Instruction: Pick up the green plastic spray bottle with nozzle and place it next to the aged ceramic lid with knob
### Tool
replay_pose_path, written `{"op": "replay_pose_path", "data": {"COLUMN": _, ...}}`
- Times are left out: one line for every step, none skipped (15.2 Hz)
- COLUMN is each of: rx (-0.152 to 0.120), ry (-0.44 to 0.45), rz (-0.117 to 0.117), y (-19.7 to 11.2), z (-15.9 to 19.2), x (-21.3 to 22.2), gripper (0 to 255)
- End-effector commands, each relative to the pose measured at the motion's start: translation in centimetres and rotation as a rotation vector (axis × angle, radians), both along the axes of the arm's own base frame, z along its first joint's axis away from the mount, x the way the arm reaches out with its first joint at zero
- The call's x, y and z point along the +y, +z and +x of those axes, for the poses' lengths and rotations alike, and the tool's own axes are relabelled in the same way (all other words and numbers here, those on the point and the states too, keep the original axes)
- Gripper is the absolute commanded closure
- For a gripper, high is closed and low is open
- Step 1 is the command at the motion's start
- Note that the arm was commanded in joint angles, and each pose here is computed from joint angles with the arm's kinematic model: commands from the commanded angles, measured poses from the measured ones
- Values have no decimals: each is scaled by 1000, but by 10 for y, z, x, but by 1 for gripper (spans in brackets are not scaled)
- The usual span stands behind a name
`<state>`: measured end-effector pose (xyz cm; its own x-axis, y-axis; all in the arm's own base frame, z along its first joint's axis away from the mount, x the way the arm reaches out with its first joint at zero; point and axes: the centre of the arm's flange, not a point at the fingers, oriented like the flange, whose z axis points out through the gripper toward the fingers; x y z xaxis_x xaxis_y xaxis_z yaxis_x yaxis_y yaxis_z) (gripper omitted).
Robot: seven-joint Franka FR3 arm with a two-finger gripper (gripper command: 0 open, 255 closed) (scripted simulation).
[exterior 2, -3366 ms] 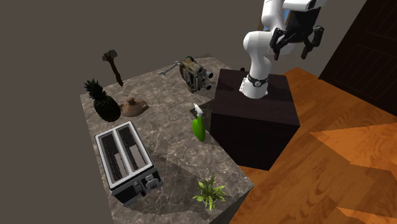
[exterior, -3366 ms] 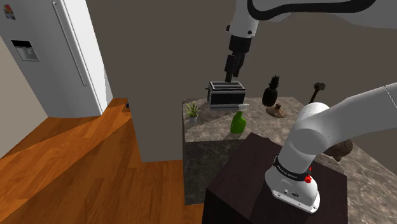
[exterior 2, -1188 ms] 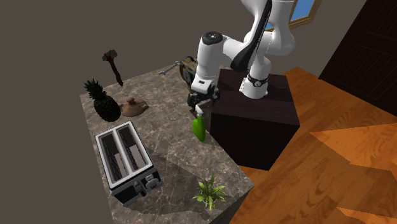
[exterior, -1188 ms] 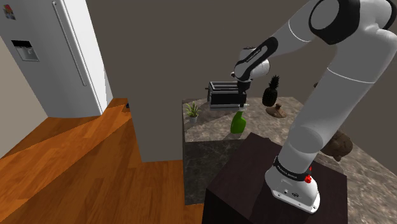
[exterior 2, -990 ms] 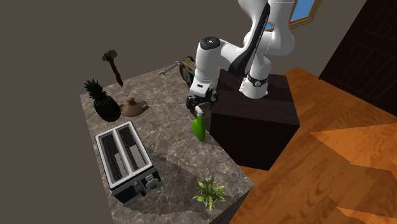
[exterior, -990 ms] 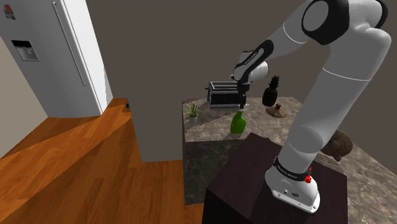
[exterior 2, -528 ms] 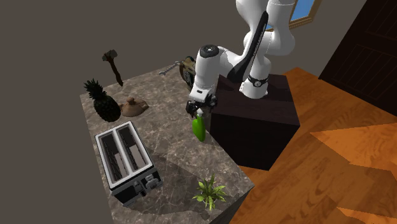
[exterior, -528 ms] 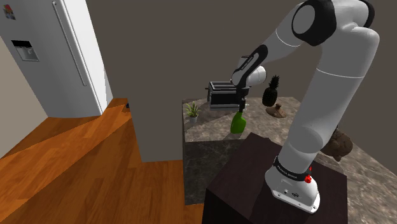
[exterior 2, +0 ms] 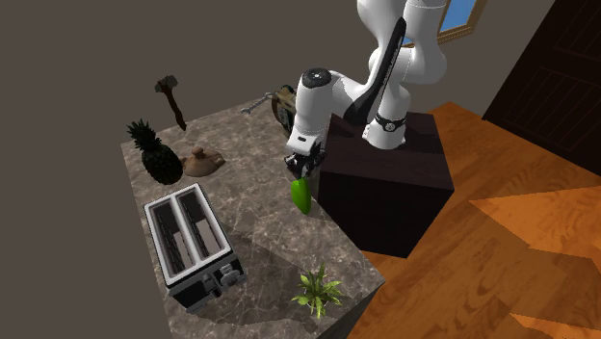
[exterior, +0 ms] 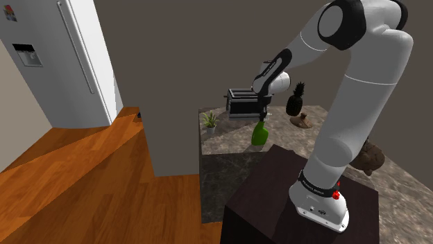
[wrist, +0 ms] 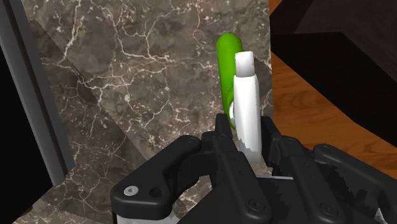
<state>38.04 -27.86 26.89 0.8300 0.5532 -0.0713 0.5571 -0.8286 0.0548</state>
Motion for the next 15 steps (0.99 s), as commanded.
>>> {"op": "replay_pose_path", "data": {"rx": 0, "ry": 0, "rz": 0, "y": 0, "z": 0, "x": 0, "gripper": 255}}
{"op": "replay_pose_path", "data": {"rx": 0, "ry": 0, "rz": 0, "y": 0, "z": 0, "x": 0, "gripper": 255}}
{"op": "replay_pose_path", "data": {"rx": 0, "ry": 0, "rz": 0, "y": 0, "z": 0, "x": 0, "gripper": 255}}
{"op": "replay_pose_path", "data": {"rx": 0, "ry": 0, "rz": 0, "y": 0, "z": 0, "x": 0, "gripper": 255}}
{"op": "replay_pose_path", "data": {"rx": 0, "ry": 0, "rz": 0, "y": 0, "z": 0, "x": 0, "gripper": 255}}
{"op": "replay_pose_path", "data": {"rx": 0, "ry": 0, "rz": 0, "y": 0, "z": 0, "x": 0, "gripper": 255}}
{"op": "replay_pose_path", "data": {"rx": 0, "ry": 0, "rz": 0, "y": 0, "z": 0, "x": 0, "gripper": 255}}
{"op": "replay_pose_path", "data": {"rx": 0, "ry": 0, "rz": 0, "y": 5, "z": 0, "x": 0, "gripper": 255}}
{"op": "replay_pose_path", "data": {"rx": 0, "ry": 0, "rz": 0, "y": 10, "z": 0, "x": 0, "gripper": 255}}
{"op": "replay_pose_path", "data": {"rx": 0, "ry": 0, "rz": 0, "y": 16, "z": 0, "x": 0, "gripper": 255}}
{"op": "replay_pose_path", "data": {"rx": 0, "ry": 0, "rz": 0, "y": 21, "z": 0, "x": 0, "gripper": 255}}
{"op": "replay_pose_path", "data": {"rx": 0, "ry": 0, "rz": 0, "y": 26, "z": 0, "x": 0, "gripper": 255}}
{"op": "replay_pose_path", "data": {"rx": 0, "ry": 0, "rz": 0, "y": 32, "z": 0, "x": 0, "gripper": 255}}
{"op": "replay_pose_path", "data": {"rx": 0, "ry": 0, "rz": 0, "y": 37, "z": 0, "x": 0, "gripper": 255}}
{"op": "replay_pose_path", "data": {"rx": 0, "ry": 0, "rz": 0, "y": 42, "z": 0, "x": 0, "gripper": 255}}
